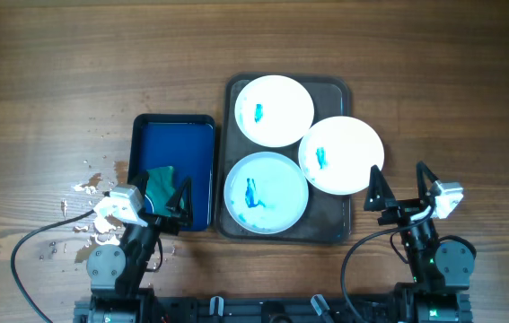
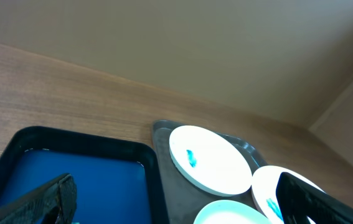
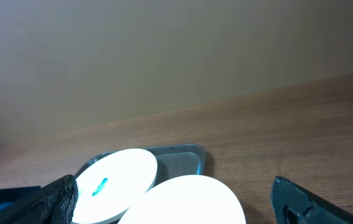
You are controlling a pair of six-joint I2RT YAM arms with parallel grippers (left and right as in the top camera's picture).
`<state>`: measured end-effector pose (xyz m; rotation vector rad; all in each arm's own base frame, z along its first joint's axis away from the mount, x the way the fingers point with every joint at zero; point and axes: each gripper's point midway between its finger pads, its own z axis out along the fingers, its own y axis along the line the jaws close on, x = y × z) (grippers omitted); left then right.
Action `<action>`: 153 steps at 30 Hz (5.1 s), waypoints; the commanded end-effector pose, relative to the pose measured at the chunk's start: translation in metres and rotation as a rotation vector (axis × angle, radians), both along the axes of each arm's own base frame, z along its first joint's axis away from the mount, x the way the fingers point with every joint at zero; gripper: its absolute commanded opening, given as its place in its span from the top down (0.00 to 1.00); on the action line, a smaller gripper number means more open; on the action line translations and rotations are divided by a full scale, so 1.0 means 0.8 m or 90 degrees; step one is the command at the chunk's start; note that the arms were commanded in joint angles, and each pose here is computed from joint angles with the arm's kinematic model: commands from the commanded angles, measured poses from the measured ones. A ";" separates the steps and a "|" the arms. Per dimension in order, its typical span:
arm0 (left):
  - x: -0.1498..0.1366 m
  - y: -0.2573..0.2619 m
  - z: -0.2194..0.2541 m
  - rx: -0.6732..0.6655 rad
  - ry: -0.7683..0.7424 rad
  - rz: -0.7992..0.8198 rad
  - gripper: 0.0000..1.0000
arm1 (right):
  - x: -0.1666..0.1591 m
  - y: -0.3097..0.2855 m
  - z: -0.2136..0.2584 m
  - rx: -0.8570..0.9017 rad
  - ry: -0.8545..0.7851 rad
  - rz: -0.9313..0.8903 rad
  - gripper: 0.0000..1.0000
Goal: Clean dirty plates on tray and stack at the side
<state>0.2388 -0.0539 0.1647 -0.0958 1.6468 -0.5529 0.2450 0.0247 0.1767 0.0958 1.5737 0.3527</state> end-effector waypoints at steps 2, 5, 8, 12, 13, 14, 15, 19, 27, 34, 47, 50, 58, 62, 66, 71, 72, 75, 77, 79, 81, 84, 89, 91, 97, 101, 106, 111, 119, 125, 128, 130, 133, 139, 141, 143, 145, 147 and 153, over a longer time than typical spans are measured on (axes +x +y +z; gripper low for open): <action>-0.001 -0.003 -0.004 0.009 -0.001 -0.010 0.00 | 0.000 0.000 0.001 0.003 -0.003 -0.002 0.00; -0.001 -0.003 -0.004 0.009 -0.001 -0.010 0.00 | 0.000 0.000 0.001 0.003 -0.003 -0.001 0.00; -0.001 -0.003 -0.004 0.009 -0.001 -0.010 0.00 | 0.000 0.000 0.001 0.003 -0.003 -0.001 0.00; -0.001 -0.003 -0.004 0.009 -0.001 -0.010 0.00 | 0.000 0.000 0.001 0.003 -0.003 -0.001 0.00; -0.001 -0.003 -0.004 0.009 -0.001 -0.010 0.00 | 0.000 0.000 0.001 0.003 -0.003 -0.001 0.00; -0.001 -0.003 -0.004 0.009 -0.001 -0.010 0.00 | 0.000 0.000 0.001 0.003 -0.003 -0.001 0.00; -0.001 -0.003 -0.004 0.009 -0.001 -0.010 0.00 | 0.000 0.000 0.001 0.003 -0.003 -0.001 0.00; -0.001 -0.003 -0.004 0.009 -0.001 -0.010 0.00 | 0.000 0.000 0.000 0.003 -0.001 -0.001 0.00; -0.001 -0.003 -0.004 0.009 -0.001 -0.010 0.00 | 0.000 0.000 0.000 0.003 -0.001 -0.001 0.00; 0.000 -0.003 -0.004 0.010 -0.001 -0.008 0.00 | 0.000 0.000 0.000 0.003 -0.001 -0.001 0.00; 0.002 0.007 -0.005 0.011 0.001 0.021 0.00 | 0.000 0.002 0.001 0.007 -0.001 0.005 0.00; -0.002 -0.009 -0.003 0.008 -0.002 -0.028 0.00 | -0.003 0.014 0.005 0.034 -0.004 0.042 0.00; -0.018 -0.010 0.056 -0.019 0.073 -0.029 0.00 | -0.032 0.059 0.102 0.013 -0.089 0.184 0.00; -0.006 -0.005 0.083 0.043 0.248 -0.026 0.00 | -0.009 0.071 0.123 0.013 0.067 0.226 0.00; 0.020 -0.007 0.103 0.051 0.439 -0.032 0.00 | 0.030 0.073 0.129 0.067 0.301 0.231 0.00; 0.055 -0.015 0.110 0.035 0.554 -0.052 0.00 | 0.095 0.086 0.139 0.168 0.442 0.262 0.00; 0.053 -0.019 0.103 0.028 0.575 -0.065 0.00 | 0.097 0.093 0.136 0.183 0.452 0.288 0.00; 0.045 -0.019 0.090 0.028 0.615 -0.066 0.00 | 0.085 0.116 0.100 0.129 0.510 0.359 0.07; 0.042 -0.019 0.089 0.028 0.620 -0.066 0.00 | 0.061 0.120 0.056 0.045 0.600 0.328 0.12; 0.041 -0.019 0.090 0.028 0.617 -0.065 0.00 | 0.025 0.123 0.004 -0.073 0.704 0.286 0.18; 0.041 -0.019 0.091 0.028 0.615 -0.065 0.00 | 0.000 0.135 -0.035 -0.128 0.756 0.274 0.19; 0.042 -0.019 0.092 0.028 0.613 -0.065 0.00 | -0.039 0.177 -0.079 -0.134 0.799 0.347 0.19; 0.042 -0.019 0.091 0.028 0.614 -0.066 0.00 | -0.046 0.188 -0.143 -0.163 0.835 0.287 0.39; 0.041 -0.019 0.091 0.028 0.616 -0.065 0.00 | -0.046 0.186 -0.171 -0.166 0.869 0.264 0.51; 0.040 -0.018 0.089 0.031 0.622 -0.062 0.00 | -0.020 0.189 -0.227 -0.158 0.899 0.200 0.84; 0.035 -0.007 0.081 0.050 0.640 -0.034 0.00 | -0.001 0.178 -0.228 -0.150 0.874 0.143 0.89; 0.033 -0.004 0.079 0.056 0.646 -0.027 0.00 | -0.005 0.216 -0.193 -0.181 0.828 0.332 0.80; 0.032 -0.004 0.079 0.056 0.648 -0.027 0.00 | 0.008 0.190 -0.148 -0.190 0.789 0.238 0.73; 0.033 -0.004 0.079 0.056 0.647 -0.027 0.00 | -0.023 0.175 -0.213 -0.213 0.871 0.234 0.71; 0.026 -0.004 0.074 0.056 0.664 -0.028 0.00 | -0.003 0.183 -0.243 -0.182 0.871 0.192 0.96; 0.022 0.009 0.058 0.028 0.701 0.039 0.00 | 0.014 0.180 -0.244 -0.174 0.847 0.154 0.96; 0.016 0.029 0.036 0.010 0.741 0.132 0.05 | 0.023 0.177 -0.241 -0.172 0.833 0.127 0.96; -0.001 0.056 -0.010 0.004 0.796 0.253 0.15 | 0.027 0.179 -0.240 -0.173 0.823 0.134 0.96; 0.002 0.059 -0.126 0.023 0.869 0.269 0.31 | 0.027 0.179 -0.240 -0.173 0.823 0.134 0.96; 0.013 0.058 -0.155 0.034 0.894 0.262 0.39 | 0.027 0.179 -0.240 -0.173 0.823 0.134 0.96; 0.026 0.052 -0.184 0.050 0.910 0.230 0.60 | 0.027 0.179 -0.240 -0.173 0.823 0.134 0.96; 0.023 0.049 -0.206 0.054 0.944 0.225 0.66 | 0.026 0.179 -0.240 -0.174 0.825 0.134 0.96; 0.019 0.050 -0.215 0.058 0.963 0.226 0.96 | 0.025 0.178 -0.241 -0.175 0.826 0.134 0.96; 0.029 0.030 -0.177 0.026 0.967 0.168 0.54 | 0.025 0.178 -0.241 -0.175 0.827 0.134 0.95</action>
